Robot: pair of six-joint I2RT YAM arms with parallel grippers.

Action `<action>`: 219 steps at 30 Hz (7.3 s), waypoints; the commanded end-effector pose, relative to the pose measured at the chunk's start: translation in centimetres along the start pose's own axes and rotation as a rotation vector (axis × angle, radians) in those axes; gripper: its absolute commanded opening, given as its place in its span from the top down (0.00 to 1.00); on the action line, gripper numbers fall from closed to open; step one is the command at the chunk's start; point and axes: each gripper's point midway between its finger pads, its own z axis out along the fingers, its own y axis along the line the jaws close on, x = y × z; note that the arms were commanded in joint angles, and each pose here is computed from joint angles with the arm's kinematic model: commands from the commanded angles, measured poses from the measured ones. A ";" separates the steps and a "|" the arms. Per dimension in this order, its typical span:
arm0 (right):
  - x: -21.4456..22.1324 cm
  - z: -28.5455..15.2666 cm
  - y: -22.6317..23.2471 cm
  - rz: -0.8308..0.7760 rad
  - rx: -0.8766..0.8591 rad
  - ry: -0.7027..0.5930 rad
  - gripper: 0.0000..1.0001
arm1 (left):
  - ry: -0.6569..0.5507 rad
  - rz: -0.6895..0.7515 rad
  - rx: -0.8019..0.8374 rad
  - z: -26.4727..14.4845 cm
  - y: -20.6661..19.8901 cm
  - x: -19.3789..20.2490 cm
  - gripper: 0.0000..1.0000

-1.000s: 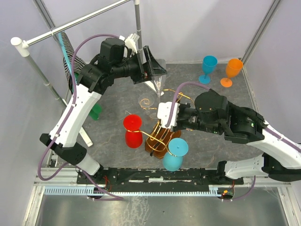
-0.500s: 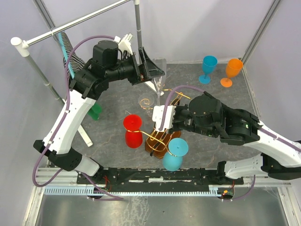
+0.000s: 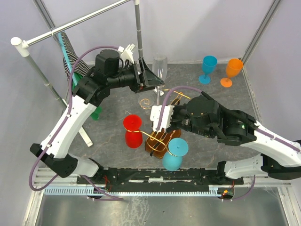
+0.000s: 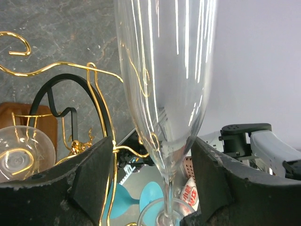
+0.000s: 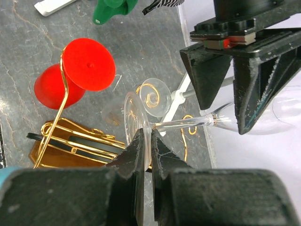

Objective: Take the wine glass off the wine glass rack

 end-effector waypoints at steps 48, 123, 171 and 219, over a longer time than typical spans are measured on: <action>-2.1 -0.8 -3.5 0.100 0.190 -0.094 0.51 | 0.056 0.120 0.240 -3.7 -5.0 3.0 0.97; -1.7 5.4 -17.7 1.363 0.054 -0.339 0.29 | -0.017 0.351 0.174 -3.9 -3.8 2.8 0.97; 24.3 -9.2 -25.3 1.090 0.998 0.171 0.53 | -0.285 0.530 -0.334 -6.3 2.8 -4.3 0.42; 51.4 -11.6 -25.9 0.642 1.647 0.084 0.61 | -0.239 0.569 -0.337 -3.7 4.4 -4.0 0.34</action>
